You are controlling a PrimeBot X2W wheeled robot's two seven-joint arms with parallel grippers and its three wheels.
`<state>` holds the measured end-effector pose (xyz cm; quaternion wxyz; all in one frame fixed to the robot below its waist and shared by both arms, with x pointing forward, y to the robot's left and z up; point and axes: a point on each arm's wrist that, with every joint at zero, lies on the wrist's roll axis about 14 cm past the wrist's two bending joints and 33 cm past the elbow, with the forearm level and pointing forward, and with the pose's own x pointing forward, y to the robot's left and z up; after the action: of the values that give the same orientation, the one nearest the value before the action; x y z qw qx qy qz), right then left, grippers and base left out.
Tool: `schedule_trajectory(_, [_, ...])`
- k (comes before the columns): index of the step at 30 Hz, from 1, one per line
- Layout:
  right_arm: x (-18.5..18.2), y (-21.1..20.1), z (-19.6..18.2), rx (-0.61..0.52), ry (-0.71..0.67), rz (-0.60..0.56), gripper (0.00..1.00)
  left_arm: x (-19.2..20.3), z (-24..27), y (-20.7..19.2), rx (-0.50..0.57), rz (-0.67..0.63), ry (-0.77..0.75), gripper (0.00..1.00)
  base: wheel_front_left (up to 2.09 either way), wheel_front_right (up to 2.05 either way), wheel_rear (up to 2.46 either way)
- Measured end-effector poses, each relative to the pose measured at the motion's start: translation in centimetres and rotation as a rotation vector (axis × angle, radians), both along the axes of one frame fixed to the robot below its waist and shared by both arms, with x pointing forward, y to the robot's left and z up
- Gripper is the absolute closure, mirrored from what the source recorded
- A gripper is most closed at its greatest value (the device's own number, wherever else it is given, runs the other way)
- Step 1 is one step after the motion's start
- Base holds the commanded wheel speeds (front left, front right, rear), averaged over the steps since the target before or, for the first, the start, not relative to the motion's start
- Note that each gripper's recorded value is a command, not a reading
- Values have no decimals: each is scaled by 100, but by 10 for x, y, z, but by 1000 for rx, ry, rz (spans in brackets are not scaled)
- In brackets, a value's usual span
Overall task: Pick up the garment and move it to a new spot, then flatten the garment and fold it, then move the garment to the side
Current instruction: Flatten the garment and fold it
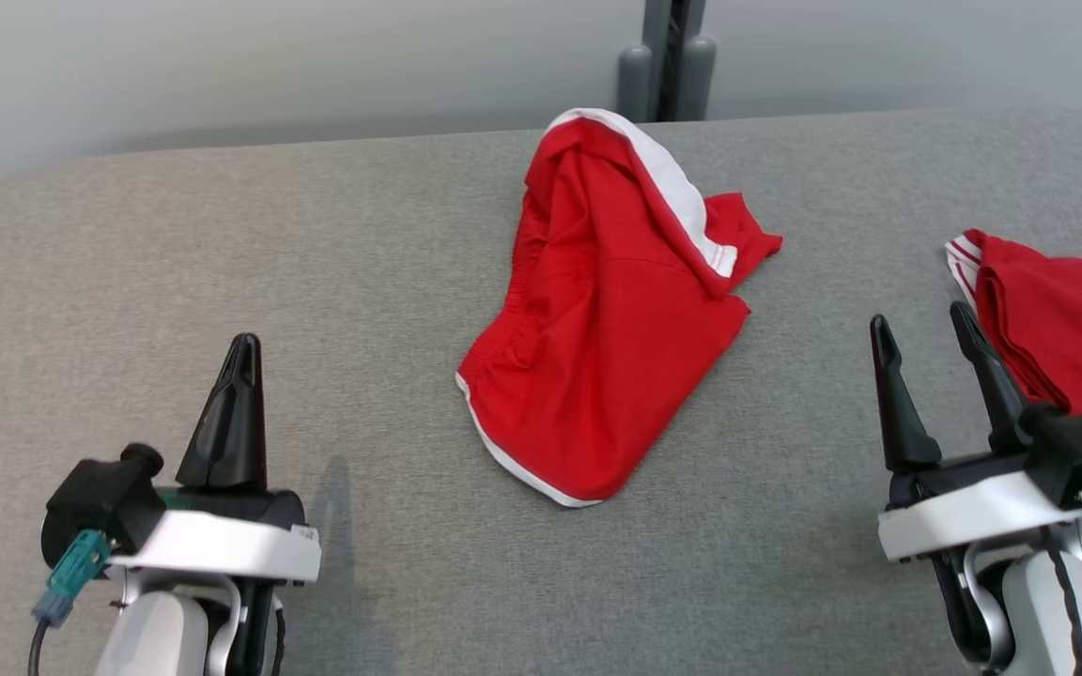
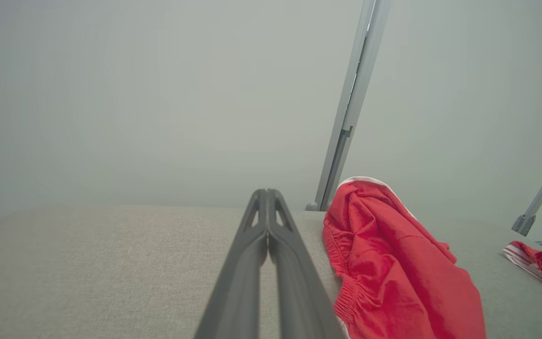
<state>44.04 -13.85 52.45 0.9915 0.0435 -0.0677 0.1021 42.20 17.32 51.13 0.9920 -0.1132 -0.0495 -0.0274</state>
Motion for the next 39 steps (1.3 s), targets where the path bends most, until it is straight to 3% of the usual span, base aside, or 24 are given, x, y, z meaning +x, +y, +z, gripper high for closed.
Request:
schedule_trajectory(1, [-2, 1, -1, 2, 4, 2, 0, -5, 3, 4, -5, 13, -10, 100, 0, 0, 0])
schedule_trajectory(2, [-4, 2, -3, 4, 10, 4, 0, -10, 5, 6, -9, 17, -18, 56, 0, 0, 0])
schedule_trajectory(3, [-6, 4, -5, 8, 15, 7, 0, -15, 7, 9, -9, 27, -25, 0, 0, 0, 0])
schedule_trajectory(11, [-8, 19, -9, 19, 26, 42, 0, -31, -13, 5, -10, 17, 38, 0, 0, 0, 0])
schedule_trajectory(19, [-6, 14, -13, 9, 36, 29, 0, -16, -28, -20, -39, -62, 77, 0, 0, 0, 0])
schedule_trajectory(28, [-4, -8, -30, -1, 79, -32, 0, 8, -89, -80, -2, -257, 277, 0, 0, 0, 0])
schedule_trajectory(39, [-7, -30, -44, -9, 119, -94, 0, 31, -138, -111, -3, -342, 471, 0, 0, 0, 0])
